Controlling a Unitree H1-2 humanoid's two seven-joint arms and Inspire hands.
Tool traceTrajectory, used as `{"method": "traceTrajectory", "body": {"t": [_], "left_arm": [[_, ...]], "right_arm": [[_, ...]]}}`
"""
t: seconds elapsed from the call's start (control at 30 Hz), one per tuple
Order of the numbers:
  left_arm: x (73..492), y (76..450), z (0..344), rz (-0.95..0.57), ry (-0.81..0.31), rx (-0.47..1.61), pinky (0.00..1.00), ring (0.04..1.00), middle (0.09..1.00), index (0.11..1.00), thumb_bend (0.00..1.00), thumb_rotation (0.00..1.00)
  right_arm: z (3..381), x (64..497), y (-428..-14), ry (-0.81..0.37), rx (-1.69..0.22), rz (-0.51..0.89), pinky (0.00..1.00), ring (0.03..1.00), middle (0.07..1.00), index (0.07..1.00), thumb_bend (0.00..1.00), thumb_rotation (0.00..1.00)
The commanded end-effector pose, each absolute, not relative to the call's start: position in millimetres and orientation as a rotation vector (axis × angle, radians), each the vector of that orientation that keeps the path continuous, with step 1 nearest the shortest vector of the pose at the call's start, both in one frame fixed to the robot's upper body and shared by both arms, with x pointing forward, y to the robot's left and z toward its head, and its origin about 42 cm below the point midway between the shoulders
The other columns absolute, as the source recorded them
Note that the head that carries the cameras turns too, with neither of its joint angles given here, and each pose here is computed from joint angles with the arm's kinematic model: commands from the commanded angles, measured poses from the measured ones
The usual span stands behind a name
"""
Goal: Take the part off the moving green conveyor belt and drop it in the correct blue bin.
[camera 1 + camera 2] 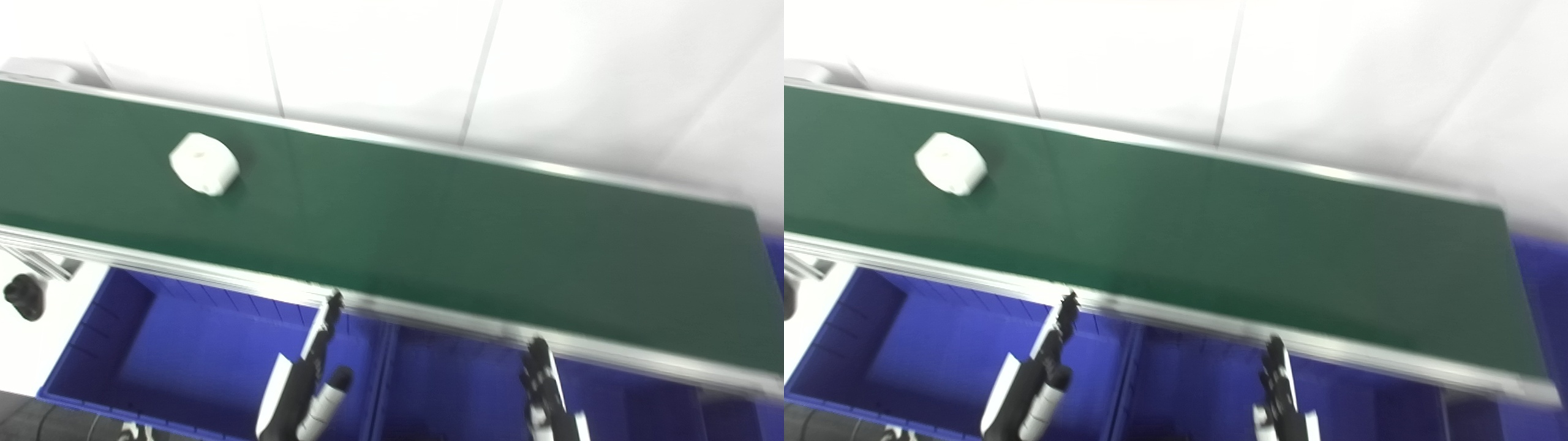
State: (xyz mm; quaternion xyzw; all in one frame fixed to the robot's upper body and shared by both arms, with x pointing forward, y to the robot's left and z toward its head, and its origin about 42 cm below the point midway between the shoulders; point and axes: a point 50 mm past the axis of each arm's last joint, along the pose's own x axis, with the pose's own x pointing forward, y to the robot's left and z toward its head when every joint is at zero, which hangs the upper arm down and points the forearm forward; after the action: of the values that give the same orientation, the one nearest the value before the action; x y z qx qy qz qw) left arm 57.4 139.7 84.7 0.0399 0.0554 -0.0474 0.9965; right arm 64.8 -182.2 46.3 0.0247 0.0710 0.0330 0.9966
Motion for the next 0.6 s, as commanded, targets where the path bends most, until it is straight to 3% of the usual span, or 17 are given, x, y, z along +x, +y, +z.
{"method": "traceTrajectory", "body": {"t": [0.0, 0.27, 0.57], "left_arm": [[60, 136, 91, -0.081, 0.067, 0.077, 1.00, 0.997, 1.000, 0.994, 0.59, 0.97], [61, 130, 80, -0.083, 0.074, 0.085, 0.97, 0.985, 1.000, 0.978, 0.60, 0.94], [66, 127, 71, -0.089, 0.051, 0.091, 0.94, 0.956, 0.981, 0.953, 0.51, 0.94]], "right_arm": [[52, 66, -184, 0.080, 0.054, 0.080, 1.00, 1.000, 1.000, 1.000, 0.73, 0.93], [40, 69, -192, 0.079, 0.056, 0.097, 1.00, 1.000, 1.000, 1.000, 0.70, 0.94], [27, 72, -195, 0.084, 0.065, 0.093, 1.00, 1.000, 1.000, 1.000, 0.69, 0.95]]}}
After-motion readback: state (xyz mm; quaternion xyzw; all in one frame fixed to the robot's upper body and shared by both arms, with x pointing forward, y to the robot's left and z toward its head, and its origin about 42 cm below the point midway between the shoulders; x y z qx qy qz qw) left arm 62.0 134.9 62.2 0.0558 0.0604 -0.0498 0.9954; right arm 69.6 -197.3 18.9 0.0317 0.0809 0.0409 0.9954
